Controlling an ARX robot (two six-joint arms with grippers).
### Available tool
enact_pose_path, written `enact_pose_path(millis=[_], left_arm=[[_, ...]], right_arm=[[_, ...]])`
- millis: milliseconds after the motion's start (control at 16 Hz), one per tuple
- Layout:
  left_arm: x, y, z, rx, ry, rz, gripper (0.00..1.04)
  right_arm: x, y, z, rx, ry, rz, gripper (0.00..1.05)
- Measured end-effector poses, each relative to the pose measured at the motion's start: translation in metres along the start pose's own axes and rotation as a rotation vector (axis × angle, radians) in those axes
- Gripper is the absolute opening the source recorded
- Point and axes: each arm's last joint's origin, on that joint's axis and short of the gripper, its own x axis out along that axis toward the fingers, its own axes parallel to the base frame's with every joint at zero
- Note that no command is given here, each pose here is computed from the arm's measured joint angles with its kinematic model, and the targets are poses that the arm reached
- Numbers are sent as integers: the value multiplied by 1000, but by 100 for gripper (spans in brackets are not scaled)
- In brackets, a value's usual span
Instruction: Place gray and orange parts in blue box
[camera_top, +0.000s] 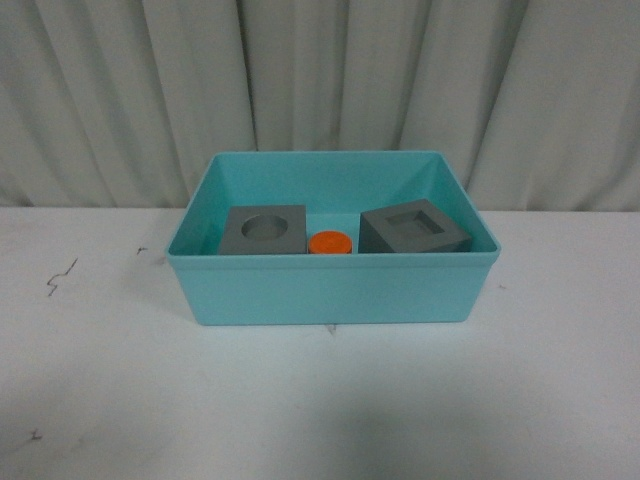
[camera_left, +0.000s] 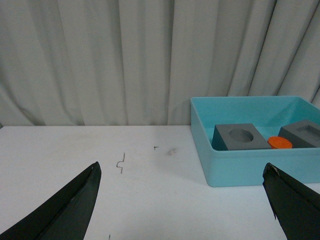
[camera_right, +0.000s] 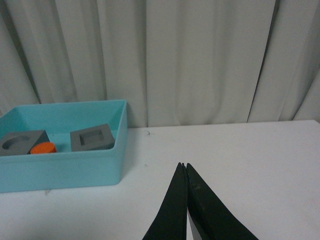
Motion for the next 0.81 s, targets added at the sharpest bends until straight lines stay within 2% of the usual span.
enact_pose_path(millis=[187,249,686,748,811], left_arm=[[0,0,0,0,-1,-1,98],[0,0,0,0,-1,0,98],[0,0,0,0,-1,0,98],[0,0,0,0,-1,0,98],[0,0,0,0,-1,0,98]], right_arm=[[0,0,-3,0,23,0,2],[0,0,-3,0,22,0,5],[0,0,-3,0,22,0,96],[0,0,-3,0,22,0,99],[0,0,-3,0,22,0,98]])
